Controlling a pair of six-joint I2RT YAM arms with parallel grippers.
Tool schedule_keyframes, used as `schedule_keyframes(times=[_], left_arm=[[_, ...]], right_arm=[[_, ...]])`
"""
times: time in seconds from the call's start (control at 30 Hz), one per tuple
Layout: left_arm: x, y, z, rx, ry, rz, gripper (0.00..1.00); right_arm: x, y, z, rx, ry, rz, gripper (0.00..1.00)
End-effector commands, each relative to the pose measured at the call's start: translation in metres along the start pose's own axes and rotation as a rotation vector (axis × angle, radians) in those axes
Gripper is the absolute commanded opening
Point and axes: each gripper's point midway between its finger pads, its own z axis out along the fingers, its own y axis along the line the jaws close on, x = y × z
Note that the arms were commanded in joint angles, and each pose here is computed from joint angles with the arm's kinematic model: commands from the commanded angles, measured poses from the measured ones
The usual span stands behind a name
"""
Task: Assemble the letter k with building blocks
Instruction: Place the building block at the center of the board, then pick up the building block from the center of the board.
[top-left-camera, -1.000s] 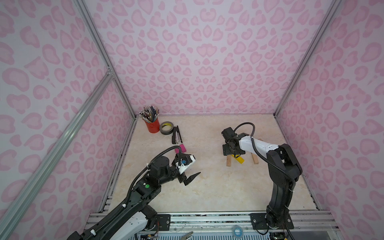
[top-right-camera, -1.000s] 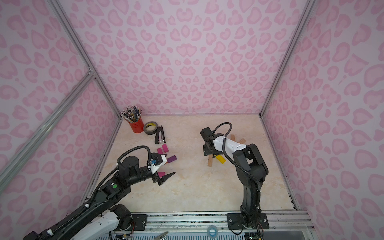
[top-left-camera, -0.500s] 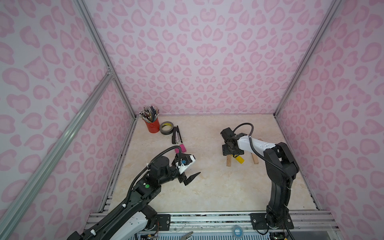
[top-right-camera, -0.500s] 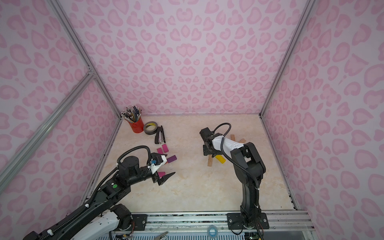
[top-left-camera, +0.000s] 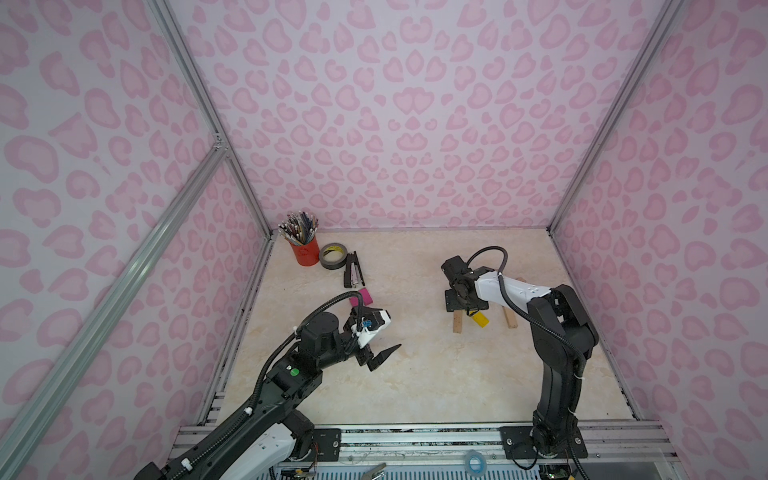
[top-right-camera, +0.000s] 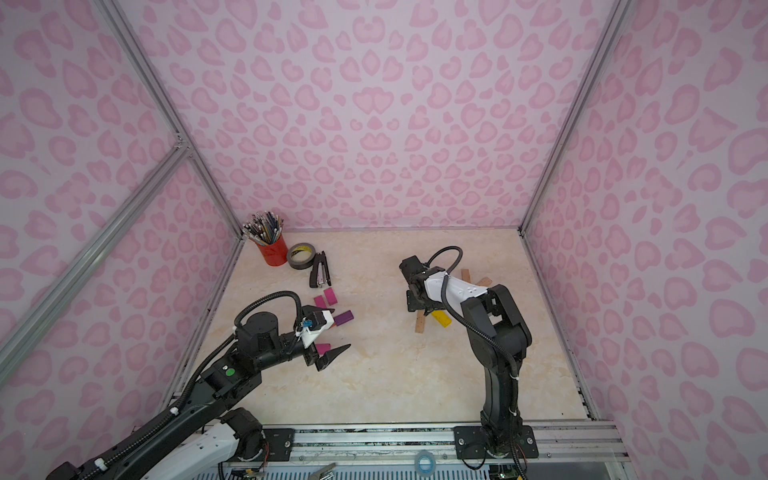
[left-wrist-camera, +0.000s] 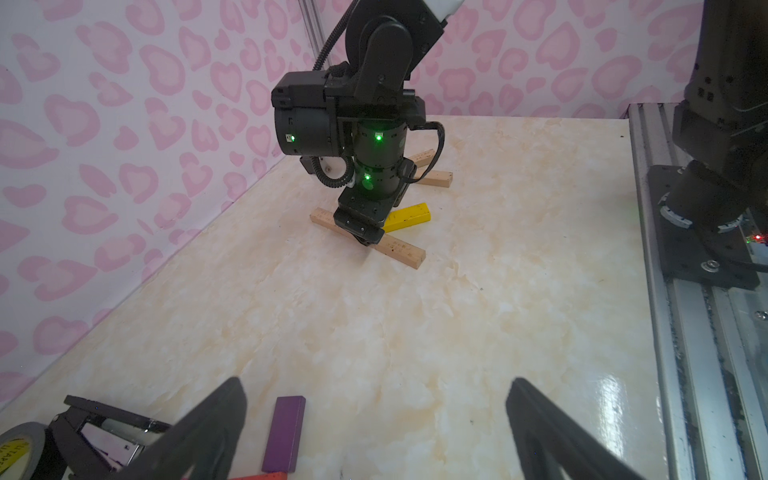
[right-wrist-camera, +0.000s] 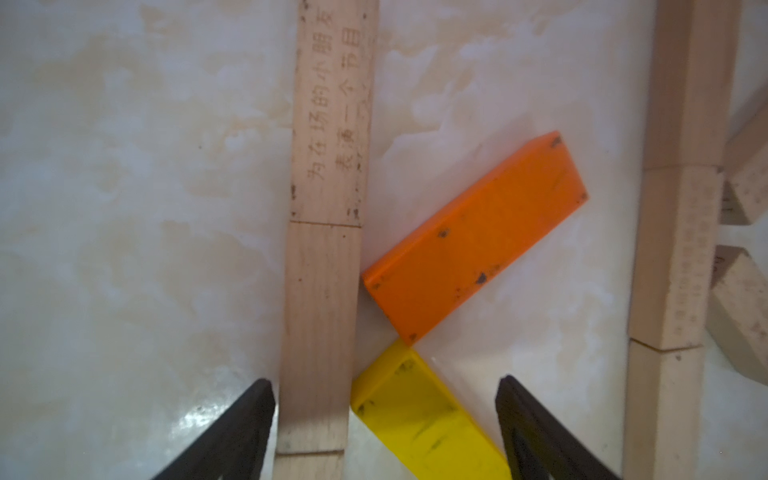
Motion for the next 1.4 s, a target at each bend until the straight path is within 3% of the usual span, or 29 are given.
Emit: schedule_keyframes(times=[0.0,0.17,0.27,0.4,0.57,0.73,0.9,1.1,1.37], left_arm=[[-0.004,0.002,0.000,-0.006,-0.019,0.009,1.00],[-0.005,0.014,0.001,-0.065,-0.025,-0.036,1.00],[-0.007,0.039,-0.001,-0.180,-0.040,-0.150,0.96],[0.002,0.088,-0.005,-0.403,-0.011,-0.409,0.92],[0.044,0.150,-0.017,-0.699,0.128,-0.777,0.91],[0.103,0.178,-0.022,-0.856,0.256,-1.079,0.76],[0.134,0.178,-0.005,-0.888,0.387,-1.149,0.65],[0.159,0.163,0.017,-0.966,0.554,-1.101,0.57],[0.193,0.150,0.037,-0.939,0.648,-1.115,0.53]], right_arm=[[-0.004,0.006,-0.008,-0.049,-0.016,0.013,0.87],[-0.022,0.006,-0.044,-0.105,-0.101,0.057,0.88],[-0.034,0.000,-0.074,-0.145,-0.188,0.089,0.88],[-0.043,-0.013,-0.121,-0.210,-0.340,0.118,0.88],[-0.039,-0.020,-0.171,-0.347,-0.501,0.128,0.89],[-0.016,-0.001,-0.200,-0.473,-0.508,0.052,0.91],[0.010,0.037,-0.200,-0.537,-0.390,-0.072,0.92],[0.032,0.072,-0.171,-0.443,-0.204,-0.143,0.93],[0.042,0.088,-0.161,-0.395,-0.154,-0.198,0.97]])
